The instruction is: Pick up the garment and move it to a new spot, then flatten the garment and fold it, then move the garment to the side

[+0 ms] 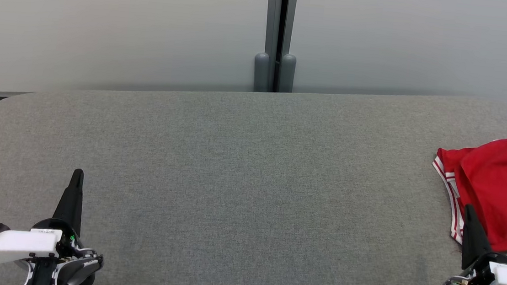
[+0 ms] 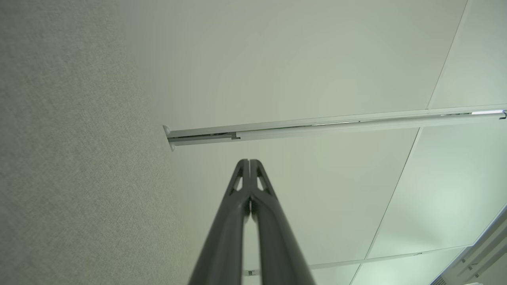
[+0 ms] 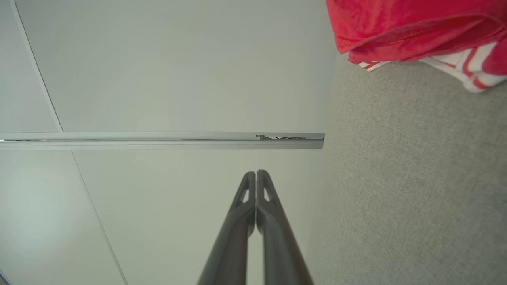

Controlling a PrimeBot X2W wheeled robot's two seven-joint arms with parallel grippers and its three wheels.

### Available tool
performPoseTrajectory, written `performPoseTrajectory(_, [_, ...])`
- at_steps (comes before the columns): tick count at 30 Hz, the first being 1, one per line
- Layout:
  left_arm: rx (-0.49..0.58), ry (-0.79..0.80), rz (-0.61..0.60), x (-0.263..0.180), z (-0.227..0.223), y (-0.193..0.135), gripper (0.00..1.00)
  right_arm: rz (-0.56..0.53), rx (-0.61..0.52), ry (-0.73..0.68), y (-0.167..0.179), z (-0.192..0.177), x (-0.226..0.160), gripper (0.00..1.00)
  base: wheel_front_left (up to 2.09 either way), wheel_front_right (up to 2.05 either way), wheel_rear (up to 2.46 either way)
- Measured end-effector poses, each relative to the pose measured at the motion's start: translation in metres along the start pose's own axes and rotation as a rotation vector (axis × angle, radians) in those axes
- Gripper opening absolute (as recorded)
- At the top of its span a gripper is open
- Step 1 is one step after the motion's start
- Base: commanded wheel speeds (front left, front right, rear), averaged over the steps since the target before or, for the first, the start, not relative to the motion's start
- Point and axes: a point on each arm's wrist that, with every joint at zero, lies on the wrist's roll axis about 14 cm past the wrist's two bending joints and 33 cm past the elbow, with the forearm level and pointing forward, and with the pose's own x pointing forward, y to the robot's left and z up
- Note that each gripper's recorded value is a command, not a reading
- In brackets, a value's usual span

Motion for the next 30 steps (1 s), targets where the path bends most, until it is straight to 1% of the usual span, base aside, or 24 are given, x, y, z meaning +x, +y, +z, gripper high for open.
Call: performPoseTrajectory(30, [-0.005, -0.001, -0.003, 0.0007, 0.0001, -0.0009, 0.00, -0.001, 0.007, -0.001, -0.0004, 0.0005, -0.0002, 0.00, 0.00, 0.00, 0.00])
